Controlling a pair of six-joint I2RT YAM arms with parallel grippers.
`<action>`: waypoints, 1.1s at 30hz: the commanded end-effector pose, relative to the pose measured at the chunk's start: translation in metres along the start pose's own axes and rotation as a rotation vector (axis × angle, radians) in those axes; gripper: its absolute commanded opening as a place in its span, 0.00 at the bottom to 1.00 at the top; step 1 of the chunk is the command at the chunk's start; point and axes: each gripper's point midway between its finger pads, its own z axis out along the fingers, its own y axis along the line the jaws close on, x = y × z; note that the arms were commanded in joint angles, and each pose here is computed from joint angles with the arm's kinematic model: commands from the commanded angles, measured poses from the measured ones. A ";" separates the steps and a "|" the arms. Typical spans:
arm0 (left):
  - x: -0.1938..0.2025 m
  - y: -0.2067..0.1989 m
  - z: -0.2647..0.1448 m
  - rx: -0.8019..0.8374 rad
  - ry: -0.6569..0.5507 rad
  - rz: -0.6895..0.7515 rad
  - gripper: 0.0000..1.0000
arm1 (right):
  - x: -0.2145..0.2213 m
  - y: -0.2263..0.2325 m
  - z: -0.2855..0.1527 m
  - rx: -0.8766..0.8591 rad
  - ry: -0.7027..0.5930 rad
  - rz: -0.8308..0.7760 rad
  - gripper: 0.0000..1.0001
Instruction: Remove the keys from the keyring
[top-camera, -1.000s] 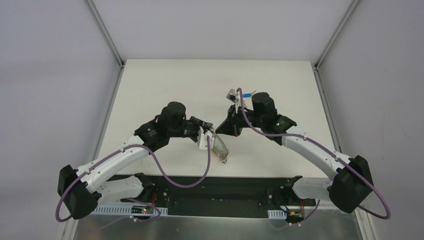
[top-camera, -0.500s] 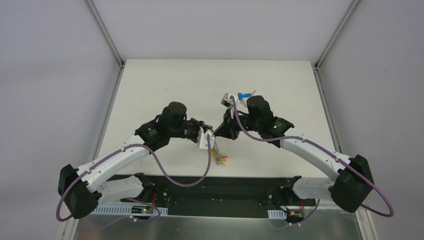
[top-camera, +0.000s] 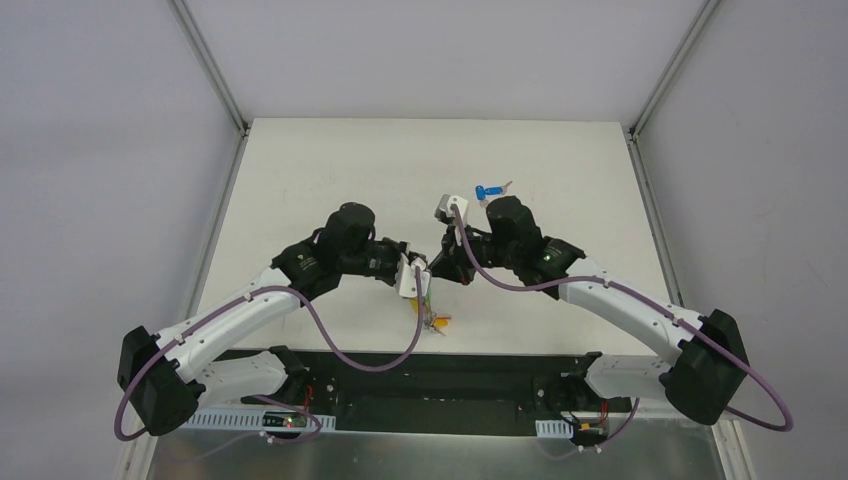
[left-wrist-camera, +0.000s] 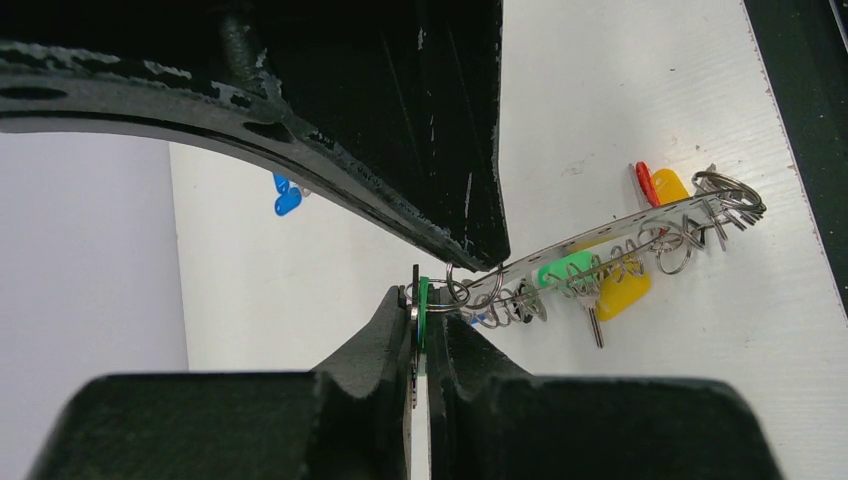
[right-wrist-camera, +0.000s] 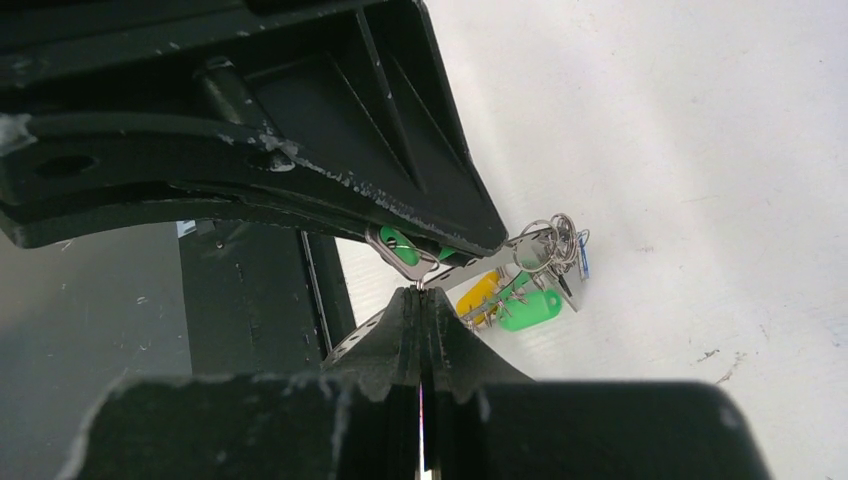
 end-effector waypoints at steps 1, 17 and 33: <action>-0.037 0.024 -0.004 -0.043 -0.126 0.040 0.00 | -0.023 -0.001 -0.008 0.036 -0.044 -0.049 0.00; -0.047 0.025 0.000 -0.025 -0.174 -0.019 0.00 | -0.031 0.012 -0.035 0.044 -0.201 -0.085 0.40; -0.057 0.025 -0.006 -0.039 -0.216 0.008 0.00 | -0.029 -0.024 -0.051 0.081 -0.382 0.081 0.39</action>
